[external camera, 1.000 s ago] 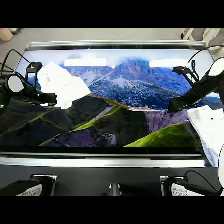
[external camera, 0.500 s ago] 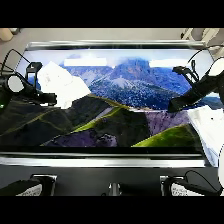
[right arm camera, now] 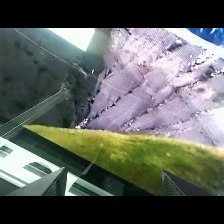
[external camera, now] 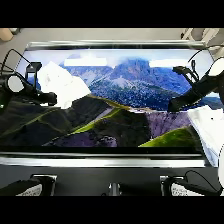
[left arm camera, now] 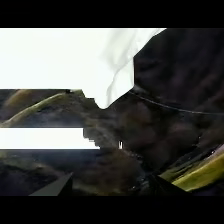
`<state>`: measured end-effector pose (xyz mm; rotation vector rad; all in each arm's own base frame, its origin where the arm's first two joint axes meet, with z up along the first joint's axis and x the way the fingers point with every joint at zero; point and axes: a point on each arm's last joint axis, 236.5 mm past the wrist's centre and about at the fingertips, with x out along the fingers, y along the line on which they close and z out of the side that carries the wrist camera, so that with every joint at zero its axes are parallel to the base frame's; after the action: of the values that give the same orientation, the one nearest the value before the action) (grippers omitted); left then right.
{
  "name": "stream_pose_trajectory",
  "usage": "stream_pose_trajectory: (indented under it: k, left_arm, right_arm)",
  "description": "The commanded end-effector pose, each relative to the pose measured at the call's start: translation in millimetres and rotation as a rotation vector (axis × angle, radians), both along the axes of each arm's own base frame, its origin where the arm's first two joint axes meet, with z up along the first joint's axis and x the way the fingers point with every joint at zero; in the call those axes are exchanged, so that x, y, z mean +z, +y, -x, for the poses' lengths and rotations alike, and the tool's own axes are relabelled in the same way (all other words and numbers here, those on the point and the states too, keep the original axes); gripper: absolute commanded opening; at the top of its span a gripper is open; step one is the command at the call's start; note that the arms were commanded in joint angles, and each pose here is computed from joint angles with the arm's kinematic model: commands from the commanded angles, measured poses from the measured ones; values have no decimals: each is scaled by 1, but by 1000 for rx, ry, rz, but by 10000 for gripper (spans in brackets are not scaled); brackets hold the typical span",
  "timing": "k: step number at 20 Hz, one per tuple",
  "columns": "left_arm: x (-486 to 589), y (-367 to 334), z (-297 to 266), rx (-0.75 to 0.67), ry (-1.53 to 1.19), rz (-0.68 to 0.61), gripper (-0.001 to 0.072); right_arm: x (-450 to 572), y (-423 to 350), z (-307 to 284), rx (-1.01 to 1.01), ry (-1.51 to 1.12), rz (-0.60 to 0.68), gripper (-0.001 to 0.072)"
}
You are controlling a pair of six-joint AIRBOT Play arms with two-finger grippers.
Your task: Fold the shirts.
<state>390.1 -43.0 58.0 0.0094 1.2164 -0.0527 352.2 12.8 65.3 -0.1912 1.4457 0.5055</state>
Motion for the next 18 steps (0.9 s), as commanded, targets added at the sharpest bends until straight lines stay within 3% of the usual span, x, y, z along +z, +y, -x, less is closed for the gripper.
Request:
stream_pose_trajectory:
  k: [1, 4, 6, 8, 11, 14, 18]
  left_arm:
    - [7, -10, -23, 11, -96, 46, 577]
    - [12, -22, -48, 67, -184, 117, 586]
    - [17, -19, -78, 81, -285, 129, 691]
    - [19, 4, -115, 133, -322, 126, 691]
    - [-5, 59, -154, 294, -212, 132, 691]
    - [-67, 96, -154, 469, -2, 158, 691]
    - [-137, 93, -146, 482, 147, 180, 690]
  right_arm:
    - [0, -5, -19, -19, -77, 20, 613]
    - [2, -11, -38, -36, -157, 46, 614]
    - [5, -16, -52, -41, -219, 66, 614]
    - [9, -18, -66, -54, -279, 68, 615]
    - [14, -8, -75, -64, -320, 26, 614]
    - [16, -4, -78, -67, -329, 3, 614]
    - [17, -4, -82, -47, -352, 11, 613]
